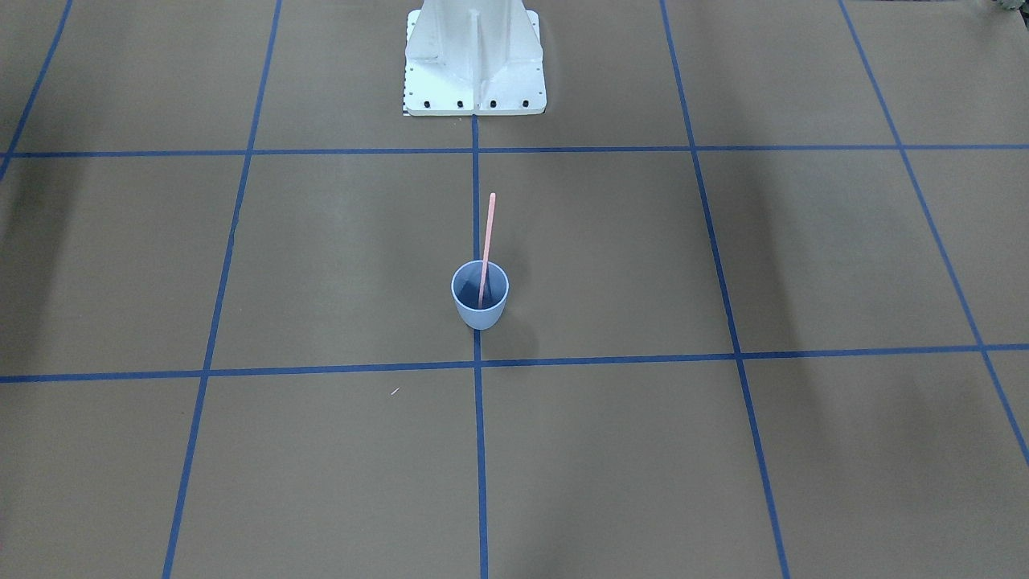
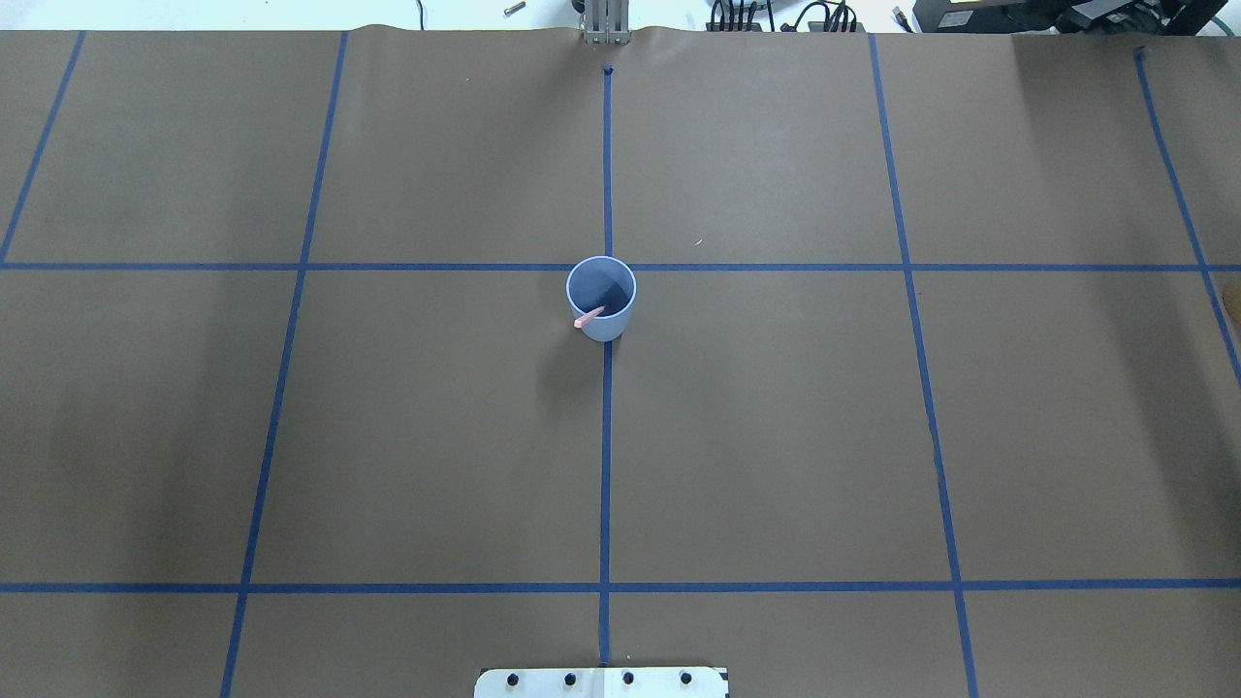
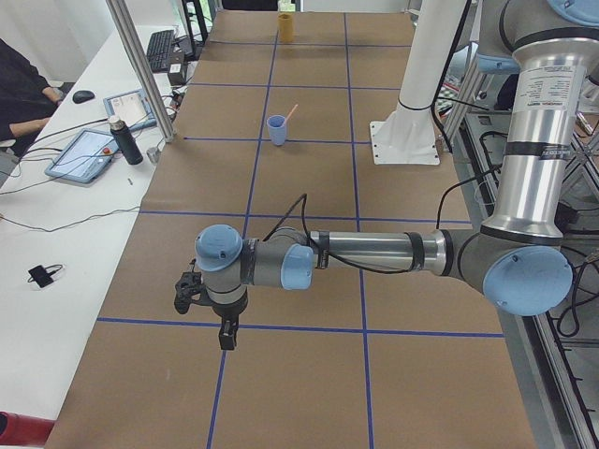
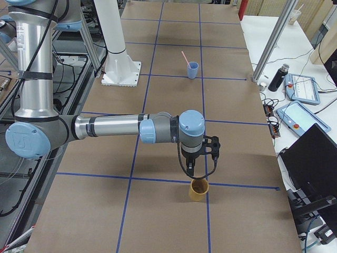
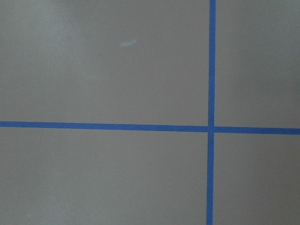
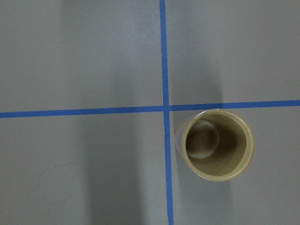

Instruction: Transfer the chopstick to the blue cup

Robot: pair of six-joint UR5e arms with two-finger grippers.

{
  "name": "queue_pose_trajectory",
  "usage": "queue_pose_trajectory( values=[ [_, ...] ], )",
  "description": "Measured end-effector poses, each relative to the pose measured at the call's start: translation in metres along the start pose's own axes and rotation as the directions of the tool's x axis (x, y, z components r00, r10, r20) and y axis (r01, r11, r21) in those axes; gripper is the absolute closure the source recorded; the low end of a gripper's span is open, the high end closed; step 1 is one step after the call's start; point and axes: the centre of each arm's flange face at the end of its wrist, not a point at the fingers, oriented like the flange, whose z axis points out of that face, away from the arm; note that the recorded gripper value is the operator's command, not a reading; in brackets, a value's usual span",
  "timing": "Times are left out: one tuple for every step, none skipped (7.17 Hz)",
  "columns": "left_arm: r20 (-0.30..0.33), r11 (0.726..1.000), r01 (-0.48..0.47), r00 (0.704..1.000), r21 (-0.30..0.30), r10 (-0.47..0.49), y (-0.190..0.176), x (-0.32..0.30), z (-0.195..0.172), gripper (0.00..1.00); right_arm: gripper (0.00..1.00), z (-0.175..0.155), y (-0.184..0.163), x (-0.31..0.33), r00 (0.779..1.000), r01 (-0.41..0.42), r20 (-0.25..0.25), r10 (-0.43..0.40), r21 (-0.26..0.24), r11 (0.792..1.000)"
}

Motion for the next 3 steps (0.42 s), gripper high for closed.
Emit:
queue_pose_trajectory(
  values=[
    [-0.005,1.000,0.003,1.000,-0.003,-0.003,0.0003,-0.0007,0.0015,0.01,0.00,0.0002,0.0002,0.0006,1.000,-0.003,-0.001,0.003,-0.002,1.000],
    [-0.006,1.000,0.004,1.000,-0.005,-0.004,0.0006,-0.0012,0.0024,0.01,0.00,0.0003,0.0004,0.0010,1.000,-0.004,-0.002,0.004,-0.003,1.000],
    [-0.007,1.000,0.004,1.000,-0.006,-0.005,0.0006,-0.0013,0.0027,0.02,0.00,0.0005,0.0007,0.0014,1.000,-0.005,-0.003,0.005,-0.003,1.000]
  ],
)
